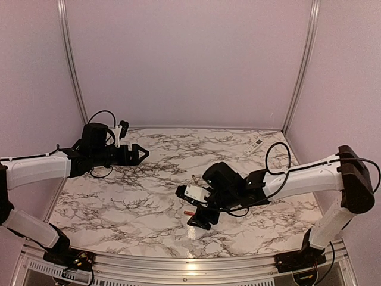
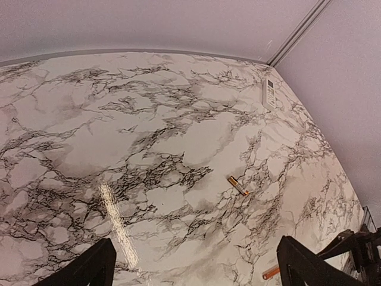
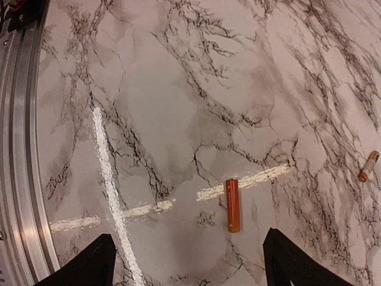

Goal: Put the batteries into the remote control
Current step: Pick up the remote control from the center of the board.

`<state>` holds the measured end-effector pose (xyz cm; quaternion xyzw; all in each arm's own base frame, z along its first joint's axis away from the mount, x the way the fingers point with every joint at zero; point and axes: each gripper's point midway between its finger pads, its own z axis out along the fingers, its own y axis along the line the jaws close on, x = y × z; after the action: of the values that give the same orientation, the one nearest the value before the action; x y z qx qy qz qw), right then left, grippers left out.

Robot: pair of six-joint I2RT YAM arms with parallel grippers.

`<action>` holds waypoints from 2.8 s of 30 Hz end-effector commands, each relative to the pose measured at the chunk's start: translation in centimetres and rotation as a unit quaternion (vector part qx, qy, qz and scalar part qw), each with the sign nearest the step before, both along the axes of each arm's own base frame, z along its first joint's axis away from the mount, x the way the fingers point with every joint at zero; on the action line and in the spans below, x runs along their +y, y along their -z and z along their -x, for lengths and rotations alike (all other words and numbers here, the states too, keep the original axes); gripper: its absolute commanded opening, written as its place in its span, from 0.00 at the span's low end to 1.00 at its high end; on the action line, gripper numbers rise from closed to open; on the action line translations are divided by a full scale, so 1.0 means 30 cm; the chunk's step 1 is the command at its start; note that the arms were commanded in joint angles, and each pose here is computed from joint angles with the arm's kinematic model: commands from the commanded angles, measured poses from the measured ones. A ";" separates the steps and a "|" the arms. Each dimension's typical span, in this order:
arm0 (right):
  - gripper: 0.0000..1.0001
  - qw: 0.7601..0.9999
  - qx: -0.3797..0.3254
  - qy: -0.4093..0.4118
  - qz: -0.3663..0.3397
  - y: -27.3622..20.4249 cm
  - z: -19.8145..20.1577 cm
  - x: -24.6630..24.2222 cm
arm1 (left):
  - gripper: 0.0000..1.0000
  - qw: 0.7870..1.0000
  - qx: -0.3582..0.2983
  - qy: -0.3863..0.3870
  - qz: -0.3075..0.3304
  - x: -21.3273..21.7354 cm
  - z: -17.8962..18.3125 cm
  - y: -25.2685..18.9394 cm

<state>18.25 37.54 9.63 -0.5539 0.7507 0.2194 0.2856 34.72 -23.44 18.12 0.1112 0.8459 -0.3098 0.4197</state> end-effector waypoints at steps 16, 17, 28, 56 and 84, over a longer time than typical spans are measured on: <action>0.99 0.978 -0.110 0.174 -0.013 -0.111 -0.239 -0.076 | 0.99 0.996 -0.056 -0.064 -0.009 0.075 -0.033 -0.096; 0.99 0.977 -0.112 0.180 -0.017 -0.123 -0.250 -0.087 | 0.99 0.996 -0.066 -0.068 -0.003 0.079 -0.031 -0.106; 0.99 0.956 -0.069 0.278 -0.070 -0.200 -0.393 -0.226 | 0.99 0.990 -0.102 -0.089 0.037 0.120 0.004 -0.181; 0.99 0.694 0.031 0.718 -0.030 0.127 -1.151 -0.948 | 0.99 0.985 -0.108 -0.122 0.049 0.155 0.001 -0.164; 0.38 0.698 0.077 0.712 0.009 0.299 -1.235 -1.004 | 0.99 0.981 -0.097 -0.164 0.023 0.210 -0.007 -0.136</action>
<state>57.35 6.77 2.14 0.1863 0.9216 -0.0419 0.3379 34.98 -17.32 22.66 -0.0088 0.7936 -0.2485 0.5553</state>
